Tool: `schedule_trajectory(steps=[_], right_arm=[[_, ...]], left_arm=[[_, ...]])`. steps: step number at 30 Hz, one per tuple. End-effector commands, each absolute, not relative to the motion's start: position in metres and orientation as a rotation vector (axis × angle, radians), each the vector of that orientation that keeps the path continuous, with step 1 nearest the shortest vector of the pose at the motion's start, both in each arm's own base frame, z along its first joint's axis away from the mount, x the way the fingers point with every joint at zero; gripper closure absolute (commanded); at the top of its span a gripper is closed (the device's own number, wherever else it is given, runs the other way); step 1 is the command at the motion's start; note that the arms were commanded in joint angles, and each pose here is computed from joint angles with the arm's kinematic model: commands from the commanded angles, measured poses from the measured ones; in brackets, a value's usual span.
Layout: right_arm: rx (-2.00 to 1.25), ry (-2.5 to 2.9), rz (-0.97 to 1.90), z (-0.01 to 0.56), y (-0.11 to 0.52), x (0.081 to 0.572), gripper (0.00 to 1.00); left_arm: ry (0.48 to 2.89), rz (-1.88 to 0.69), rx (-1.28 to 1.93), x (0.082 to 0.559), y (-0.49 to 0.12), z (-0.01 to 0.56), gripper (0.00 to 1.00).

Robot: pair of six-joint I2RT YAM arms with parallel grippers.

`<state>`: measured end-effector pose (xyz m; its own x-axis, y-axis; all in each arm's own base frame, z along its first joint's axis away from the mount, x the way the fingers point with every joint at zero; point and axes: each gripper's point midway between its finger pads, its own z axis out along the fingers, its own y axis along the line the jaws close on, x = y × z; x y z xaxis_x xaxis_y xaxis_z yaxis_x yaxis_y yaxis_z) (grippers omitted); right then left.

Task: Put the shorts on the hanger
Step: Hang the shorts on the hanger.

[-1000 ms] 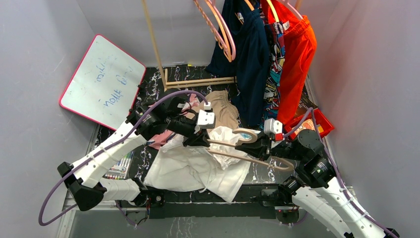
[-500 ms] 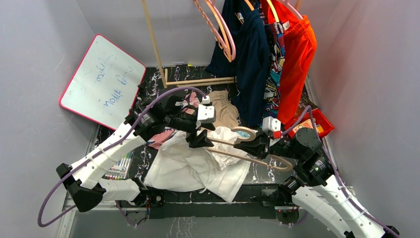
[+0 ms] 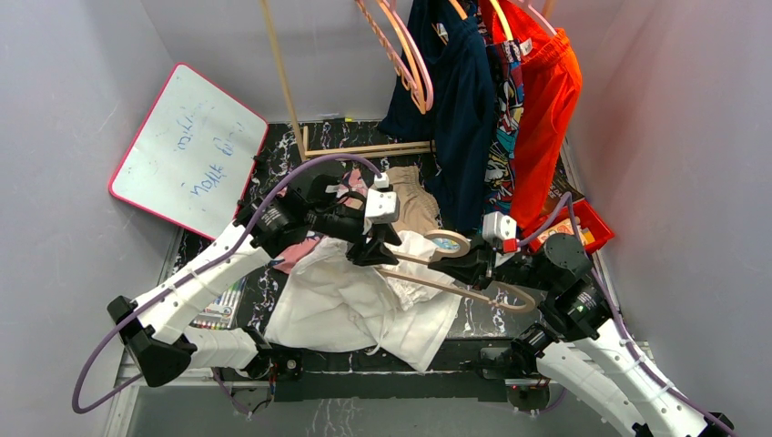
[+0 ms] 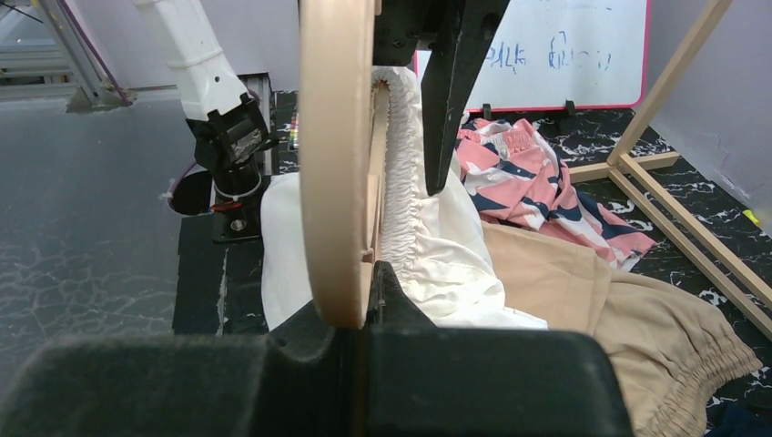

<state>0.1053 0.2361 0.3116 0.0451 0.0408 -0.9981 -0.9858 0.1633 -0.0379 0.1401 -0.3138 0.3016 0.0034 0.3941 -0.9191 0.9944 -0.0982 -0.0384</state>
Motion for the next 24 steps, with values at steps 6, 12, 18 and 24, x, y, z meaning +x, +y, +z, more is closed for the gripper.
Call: schedule_trajectory(steps=[6, 12, 18, 24], right_arm=[[-1.04, 1.08, 1.061, 0.351, 0.236, 0.105, 1.0], [-1.014, 1.124, 1.046, 0.349, 0.235, 0.111, 0.99], [-0.99, 1.181, 1.027, 0.342, 0.229, 0.112, 0.57], [-0.905, 1.25, 0.971, 0.339, 0.212, 0.114, 0.4]], left_arm=[[1.449, -1.178, 1.602, 0.132, -0.32, 0.295, 0.91], [1.407, -1.098, 1.561, 0.141, -0.318, 0.298, 1.0], [1.357, -1.015, 1.482, 0.15, -0.314, 0.309, 1.0], [1.403, -0.927, 1.427, 0.164, -0.31, 0.304, 1.0]])
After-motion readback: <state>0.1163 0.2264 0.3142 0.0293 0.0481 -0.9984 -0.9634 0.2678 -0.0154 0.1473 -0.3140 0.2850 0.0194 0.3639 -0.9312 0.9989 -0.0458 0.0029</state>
